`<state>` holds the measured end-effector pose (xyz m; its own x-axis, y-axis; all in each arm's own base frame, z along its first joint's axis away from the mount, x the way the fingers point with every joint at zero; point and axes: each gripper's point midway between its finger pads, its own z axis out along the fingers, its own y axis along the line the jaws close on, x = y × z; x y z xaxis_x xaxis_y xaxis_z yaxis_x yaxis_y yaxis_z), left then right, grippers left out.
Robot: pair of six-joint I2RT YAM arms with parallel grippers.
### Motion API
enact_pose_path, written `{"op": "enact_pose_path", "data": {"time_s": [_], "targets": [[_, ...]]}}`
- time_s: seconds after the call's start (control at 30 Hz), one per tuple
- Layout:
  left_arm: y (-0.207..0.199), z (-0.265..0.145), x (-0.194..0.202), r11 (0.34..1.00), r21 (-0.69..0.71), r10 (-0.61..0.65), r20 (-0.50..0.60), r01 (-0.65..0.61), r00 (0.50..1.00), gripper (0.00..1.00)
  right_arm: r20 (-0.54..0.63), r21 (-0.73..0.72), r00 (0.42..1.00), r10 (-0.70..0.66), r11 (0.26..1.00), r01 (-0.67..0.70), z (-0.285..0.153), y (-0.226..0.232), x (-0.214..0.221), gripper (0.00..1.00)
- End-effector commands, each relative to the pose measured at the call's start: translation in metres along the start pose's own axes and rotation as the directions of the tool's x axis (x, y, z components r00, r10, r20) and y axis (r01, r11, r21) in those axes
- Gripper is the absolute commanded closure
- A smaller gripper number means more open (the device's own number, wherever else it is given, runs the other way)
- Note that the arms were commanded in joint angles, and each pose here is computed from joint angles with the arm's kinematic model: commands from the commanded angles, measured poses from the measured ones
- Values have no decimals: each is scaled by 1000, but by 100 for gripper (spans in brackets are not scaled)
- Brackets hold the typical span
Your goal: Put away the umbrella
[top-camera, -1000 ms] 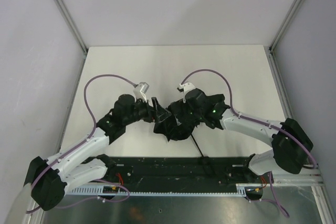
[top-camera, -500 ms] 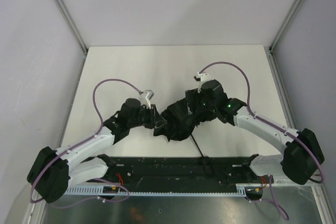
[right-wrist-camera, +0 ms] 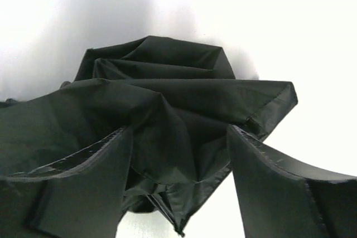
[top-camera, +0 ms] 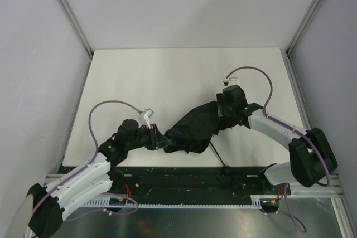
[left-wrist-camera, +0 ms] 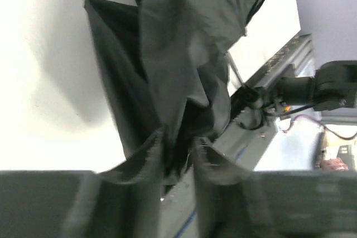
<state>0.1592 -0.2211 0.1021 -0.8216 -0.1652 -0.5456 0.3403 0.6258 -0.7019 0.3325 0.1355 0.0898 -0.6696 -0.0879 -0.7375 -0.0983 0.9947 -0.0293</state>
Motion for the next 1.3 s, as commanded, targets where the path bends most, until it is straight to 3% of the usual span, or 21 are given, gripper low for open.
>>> {"op": "enact_pose_path", "data": {"time_s": [0.0, 0.07, 0.13, 0.2, 0.27, 0.5, 0.57, 0.7, 0.87, 1.03, 1.13, 1.27], "targets": [[-22, -12, 0, 995, 91, -29, 0, 29, 1000, 55, 112, -32, 993, -46, 998, 50, -43, 15, -28, 21], [-30, -19, -5, 994, 111, -11, 16, 9, 1000, 41, 130, -101, 991, -28, 994, 41, -69, 27, -33, 12], [-37, -25, -9, 992, 124, 13, 22, -16, 1000, 21, 115, -192, 993, 0, 981, 23, -90, 38, -30, 6], [-43, -31, -11, 991, 131, 36, 16, -38, 999, 13, 92, -277, 996, -3, 961, 29, -107, 53, -22, 5], [-54, -39, -20, 987, 143, 63, 30, -67, 998, 18, 91, -335, 995, -45, 939, 73, -123, 73, -13, 4], [-74, -47, -68, 989, 78, 119, 110, -128, 987, 61, 160, -421, 979, -125, 888, 182, -169, 134, -16, 20], [-77, -46, -77, 990, 64, 120, 122, -128, 985, 67, 178, -474, 976, -128, 858, 199, -173, 156, -18, 23], [-76, -36, -84, 991, 62, 105, 132, -114, 986, 67, 134, -525, 985, -110, 835, 165, -155, 178, -22, 26], [-50, 3, -51, 996, 75, 47, 23, -49, 999, 70, 103, -455, 980, -173, 868, 201, -106, 171, -19, 31], [-6, 37, -2, 999, 32, -18, -68, 20, 998, 62, -49, -167, 948, -316, 938, 304, -45, 114, 19, 12], [11, 45, 26, 999, -5, -49, -140, 49, 989, 62, -131, -143, 923, -362, 928, 344, -30, 103, 44, 8], [22, 42, 35, 998, -30, -54, -135, 51, 989, 61, -145, -103, 921, -362, 931, 350, -31, 93, 45, 6]]}}
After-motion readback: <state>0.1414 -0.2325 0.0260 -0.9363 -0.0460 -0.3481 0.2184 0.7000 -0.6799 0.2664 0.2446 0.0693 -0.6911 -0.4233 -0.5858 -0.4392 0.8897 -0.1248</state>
